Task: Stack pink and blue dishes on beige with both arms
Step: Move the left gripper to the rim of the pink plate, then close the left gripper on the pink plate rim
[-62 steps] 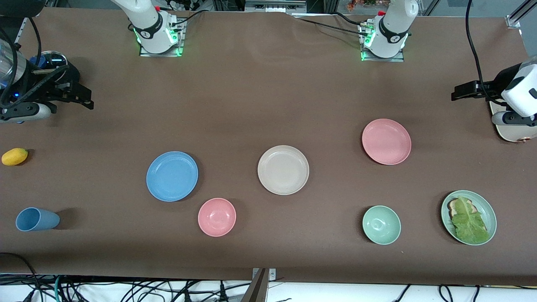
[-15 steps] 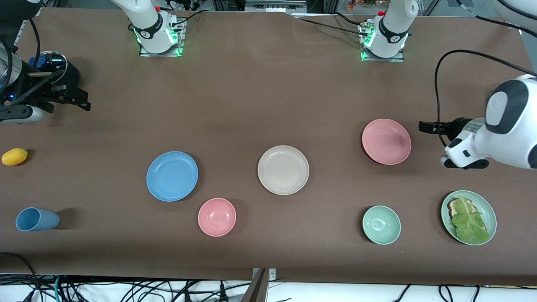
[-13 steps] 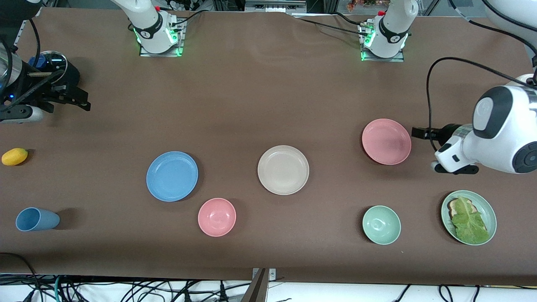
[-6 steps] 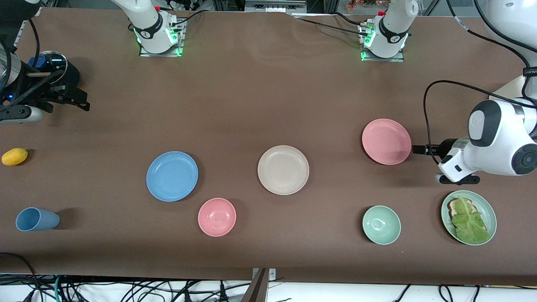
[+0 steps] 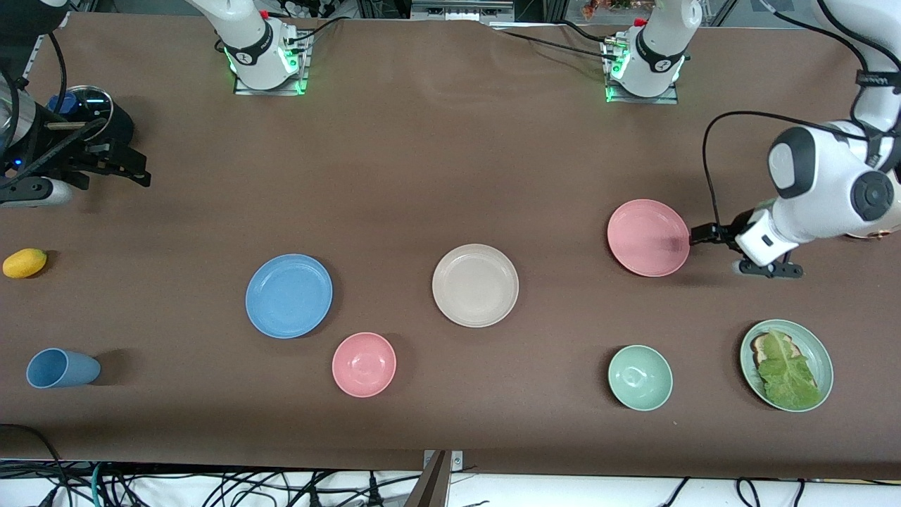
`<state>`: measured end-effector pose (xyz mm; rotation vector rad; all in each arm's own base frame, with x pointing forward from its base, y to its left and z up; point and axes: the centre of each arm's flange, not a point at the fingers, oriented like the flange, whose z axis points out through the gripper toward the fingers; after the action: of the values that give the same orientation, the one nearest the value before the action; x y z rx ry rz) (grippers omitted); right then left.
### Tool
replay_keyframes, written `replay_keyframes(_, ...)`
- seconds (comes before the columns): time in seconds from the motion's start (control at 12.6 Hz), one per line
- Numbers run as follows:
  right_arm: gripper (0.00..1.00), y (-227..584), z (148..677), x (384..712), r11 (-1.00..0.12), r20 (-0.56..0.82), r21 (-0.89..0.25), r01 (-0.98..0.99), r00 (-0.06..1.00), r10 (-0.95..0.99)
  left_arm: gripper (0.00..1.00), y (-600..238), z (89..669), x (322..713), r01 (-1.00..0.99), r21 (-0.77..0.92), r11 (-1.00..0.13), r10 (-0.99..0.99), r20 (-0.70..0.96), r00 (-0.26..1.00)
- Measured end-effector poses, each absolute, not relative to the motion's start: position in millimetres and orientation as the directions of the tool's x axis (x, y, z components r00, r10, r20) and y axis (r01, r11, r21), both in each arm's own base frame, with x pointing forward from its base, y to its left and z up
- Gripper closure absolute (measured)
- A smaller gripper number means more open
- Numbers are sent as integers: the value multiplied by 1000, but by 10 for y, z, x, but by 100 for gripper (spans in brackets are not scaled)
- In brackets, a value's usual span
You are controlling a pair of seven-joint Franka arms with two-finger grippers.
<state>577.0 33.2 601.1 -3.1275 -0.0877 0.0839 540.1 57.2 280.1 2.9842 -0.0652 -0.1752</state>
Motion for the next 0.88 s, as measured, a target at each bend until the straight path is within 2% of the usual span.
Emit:
replay_keyframes(0.24, 0, 332, 6011, 5770, -998, -53, -13, 56, 997, 56, 0, 806, 2602, 5153, -50, 237, -970, -71, -82, 994)
replay_keyframes(0.88, 0, 329, 6008, 5770, -998, -55, -13, 55, 997, 56, 0, 1113, 1987, 5029, -156, 341, -927, -162, 11, 987)
